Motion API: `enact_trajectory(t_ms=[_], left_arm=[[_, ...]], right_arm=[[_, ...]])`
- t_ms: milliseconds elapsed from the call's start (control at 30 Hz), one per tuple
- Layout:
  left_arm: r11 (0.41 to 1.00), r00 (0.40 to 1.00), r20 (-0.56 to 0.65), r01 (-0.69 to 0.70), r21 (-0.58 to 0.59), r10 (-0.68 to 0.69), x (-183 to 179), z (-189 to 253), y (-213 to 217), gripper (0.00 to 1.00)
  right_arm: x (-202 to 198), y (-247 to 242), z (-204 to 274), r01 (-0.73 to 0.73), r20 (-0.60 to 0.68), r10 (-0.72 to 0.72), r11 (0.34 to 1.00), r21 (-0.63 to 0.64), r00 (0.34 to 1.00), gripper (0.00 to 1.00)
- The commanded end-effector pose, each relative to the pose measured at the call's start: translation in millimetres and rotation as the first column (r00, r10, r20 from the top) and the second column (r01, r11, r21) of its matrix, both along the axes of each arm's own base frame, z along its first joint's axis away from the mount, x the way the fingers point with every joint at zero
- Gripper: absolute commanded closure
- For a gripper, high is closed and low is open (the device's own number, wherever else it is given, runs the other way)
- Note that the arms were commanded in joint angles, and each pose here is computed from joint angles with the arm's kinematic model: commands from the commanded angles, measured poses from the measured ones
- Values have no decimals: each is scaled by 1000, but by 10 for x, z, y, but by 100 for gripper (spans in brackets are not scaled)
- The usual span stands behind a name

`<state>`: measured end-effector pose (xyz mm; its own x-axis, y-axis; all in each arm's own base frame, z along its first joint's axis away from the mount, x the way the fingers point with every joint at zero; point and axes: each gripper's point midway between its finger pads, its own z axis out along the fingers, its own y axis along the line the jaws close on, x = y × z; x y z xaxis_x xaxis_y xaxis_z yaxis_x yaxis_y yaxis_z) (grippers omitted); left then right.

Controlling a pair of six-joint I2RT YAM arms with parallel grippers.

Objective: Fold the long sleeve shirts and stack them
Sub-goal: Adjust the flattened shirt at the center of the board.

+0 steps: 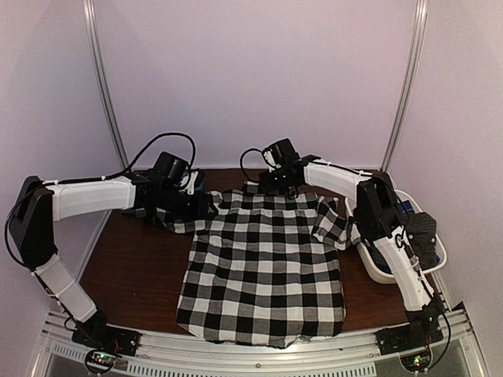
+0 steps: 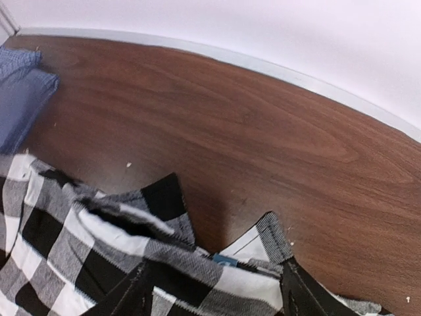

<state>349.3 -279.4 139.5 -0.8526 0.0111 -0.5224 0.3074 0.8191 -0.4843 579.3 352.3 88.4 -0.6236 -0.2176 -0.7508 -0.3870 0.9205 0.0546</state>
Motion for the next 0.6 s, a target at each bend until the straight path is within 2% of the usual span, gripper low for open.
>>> enact_trajectory(t_ms=[0, 200, 367, 567], left_arm=[[998, 997, 32, -68, -2, 68, 182, 65, 172, 55], [996, 996, 21, -89, -6, 89, 229, 46, 292, 55], [997, 997, 8, -78, -10, 78, 192, 26, 286, 56], [996, 996, 6, -86, 7, 86, 137, 41, 345, 56]], right_arm=[[-381, 213, 493, -67, 11, 67, 998, 7, 998, 39], [-722, 362, 209, -117, -50, 117, 993, 5, 992, 47], [-540, 361, -61, -112, -71, 111, 994, -2, 991, 54], [-149, 190, -306, -68, -55, 69, 998, 9, 996, 55]])
